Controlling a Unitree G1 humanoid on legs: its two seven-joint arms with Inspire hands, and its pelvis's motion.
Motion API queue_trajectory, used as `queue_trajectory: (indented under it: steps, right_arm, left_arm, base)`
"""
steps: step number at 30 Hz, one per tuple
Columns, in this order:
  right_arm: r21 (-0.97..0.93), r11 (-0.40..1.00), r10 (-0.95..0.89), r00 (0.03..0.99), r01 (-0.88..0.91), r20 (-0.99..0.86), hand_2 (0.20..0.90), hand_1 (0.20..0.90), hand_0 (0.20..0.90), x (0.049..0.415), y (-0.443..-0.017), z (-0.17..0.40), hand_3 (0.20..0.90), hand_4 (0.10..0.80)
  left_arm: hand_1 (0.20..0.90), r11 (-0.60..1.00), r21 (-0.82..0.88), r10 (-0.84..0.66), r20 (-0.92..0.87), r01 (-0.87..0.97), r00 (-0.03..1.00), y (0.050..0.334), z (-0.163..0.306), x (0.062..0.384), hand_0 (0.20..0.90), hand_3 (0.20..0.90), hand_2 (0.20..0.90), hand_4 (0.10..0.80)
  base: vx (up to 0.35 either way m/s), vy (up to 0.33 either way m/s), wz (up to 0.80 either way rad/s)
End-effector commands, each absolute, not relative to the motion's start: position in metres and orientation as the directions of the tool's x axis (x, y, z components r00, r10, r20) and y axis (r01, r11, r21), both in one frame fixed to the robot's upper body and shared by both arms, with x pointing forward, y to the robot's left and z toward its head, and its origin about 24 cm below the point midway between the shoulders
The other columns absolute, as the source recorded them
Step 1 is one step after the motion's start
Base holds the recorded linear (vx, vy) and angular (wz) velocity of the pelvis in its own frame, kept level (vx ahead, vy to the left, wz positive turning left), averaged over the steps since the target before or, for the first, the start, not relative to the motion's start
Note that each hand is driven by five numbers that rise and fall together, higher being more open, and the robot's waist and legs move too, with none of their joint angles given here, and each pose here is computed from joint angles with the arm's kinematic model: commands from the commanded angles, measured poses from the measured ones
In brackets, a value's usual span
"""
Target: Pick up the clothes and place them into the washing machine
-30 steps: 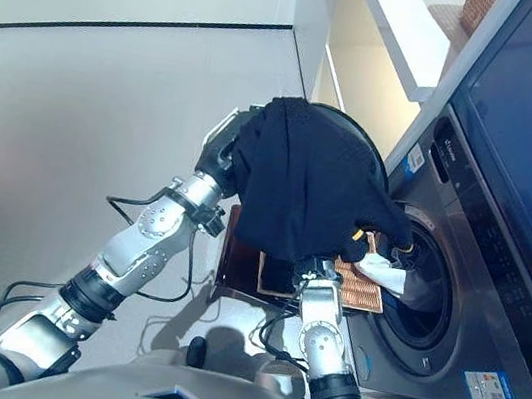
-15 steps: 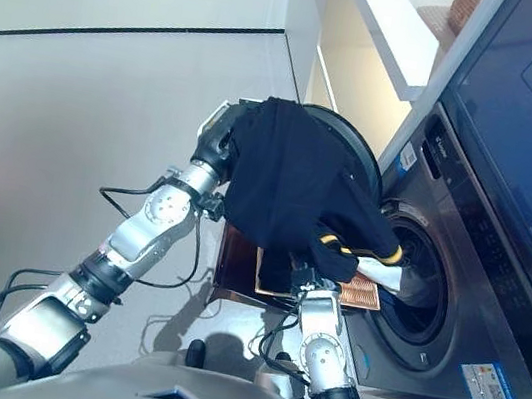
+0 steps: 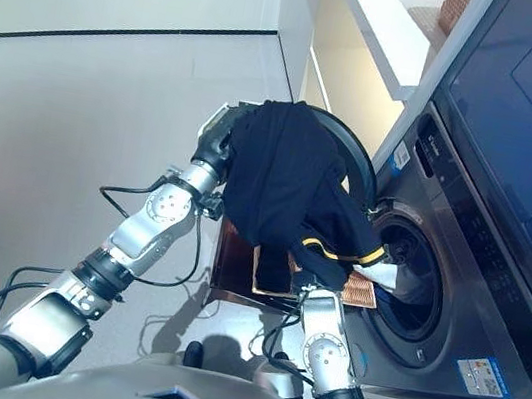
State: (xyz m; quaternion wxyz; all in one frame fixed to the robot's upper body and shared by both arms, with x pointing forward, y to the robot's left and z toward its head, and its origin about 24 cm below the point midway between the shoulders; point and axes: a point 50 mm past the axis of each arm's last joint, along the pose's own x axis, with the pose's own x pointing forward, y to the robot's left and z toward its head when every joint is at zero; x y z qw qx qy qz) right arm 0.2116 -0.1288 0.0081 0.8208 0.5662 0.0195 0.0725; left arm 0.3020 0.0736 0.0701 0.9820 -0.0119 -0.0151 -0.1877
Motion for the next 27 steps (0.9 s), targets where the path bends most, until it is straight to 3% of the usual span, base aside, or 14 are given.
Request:
queue_trajectory:
  steps: [1, 9, 10, 11, 12, 13, 27]
  right_arm:
    - [0.877, 0.266, 0.151, 0.916, -0.4, 0.371, 0.9, 0.9, 0.9, 0.225, -0.119, 0.066, 0.9, 0.8]
    - [0.883, 0.271, 0.147, 0.923, -0.383, 0.355, 0.9, 0.9, 0.9, 0.225, -0.121, 0.063, 0.9, 0.8]
    - [0.885, 0.276, 0.143, 0.926, -0.375, 0.349, 0.291, 0.291, 0.291, 0.225, -0.122, 0.061, 0.291, 0.365]
    - [0.888, 0.27, 0.139, 0.928, -0.372, 0.346, 0.2, 0.2, 0.2, 0.225, -0.122, 0.061, 0.2, 0.3]
    - [0.891, 0.265, 0.137, 0.929, -0.37, 0.345, 0.2, 0.2, 0.2, 0.225, -0.122, 0.06, 0.2, 0.3]
    - [0.893, 0.261, 0.135, 0.93, -0.366, 0.342, 0.2, 0.2, 0.2, 0.225, -0.122, 0.06, 0.2, 0.3]
    - [0.904, 0.245, 0.138, 0.936, -0.35, 0.325, 0.2, 0.2, 0.2, 0.223, -0.123, 0.054, 0.2, 0.3]
  left_arm:
    - [0.2, 0.883, -0.002, -0.445, 0.314, 0.469, 0.839, 0.054, 0.133, 0.312, 0.2, 0.2, 0.2, 0.3]
    - [0.2, 0.856, 0.002, -0.492, 0.312, 0.517, 0.813, 0.051, 0.132, 0.309, 0.2, 0.2, 0.2, 0.3]
    - [0.2, 0.854, 0.001, -0.495, 0.309, 0.52, 0.812, 0.051, 0.132, 0.309, 0.2, 0.2, 0.2, 0.3]
    - [0.2, 0.851, 0.0, -0.499, 0.308, 0.525, 0.81, 0.051, 0.132, 0.309, 0.2, 0.2, 0.2, 0.3]
    - [0.335, 0.845, 0.0, -0.509, 0.309, 0.535, 0.803, 0.05, 0.132, 0.308, 0.335, 0.335, 0.335, 0.396]
    - [0.9, 0.837, 0.003, -0.521, 0.309, 0.548, 0.795, 0.05, 0.133, 0.307, 0.9, 0.9, 0.9, 0.8]
    - [0.9, 0.783, 0.126, -0.619, 0.255, 0.609, 0.743, 0.056, 0.128, 0.306, 0.9, 0.9, 0.9, 0.8]
  base:
    - [0.0, 0.0, 0.0]
    - [0.0, 0.0, 0.0]
    - [0.0, 0.0, 0.0]
    - [0.0, 0.0, 0.0]
    - [0.0, 0.0, 0.0]
    - [0.0, 0.0, 0.0]
    - [0.0, 0.0, 0.0]
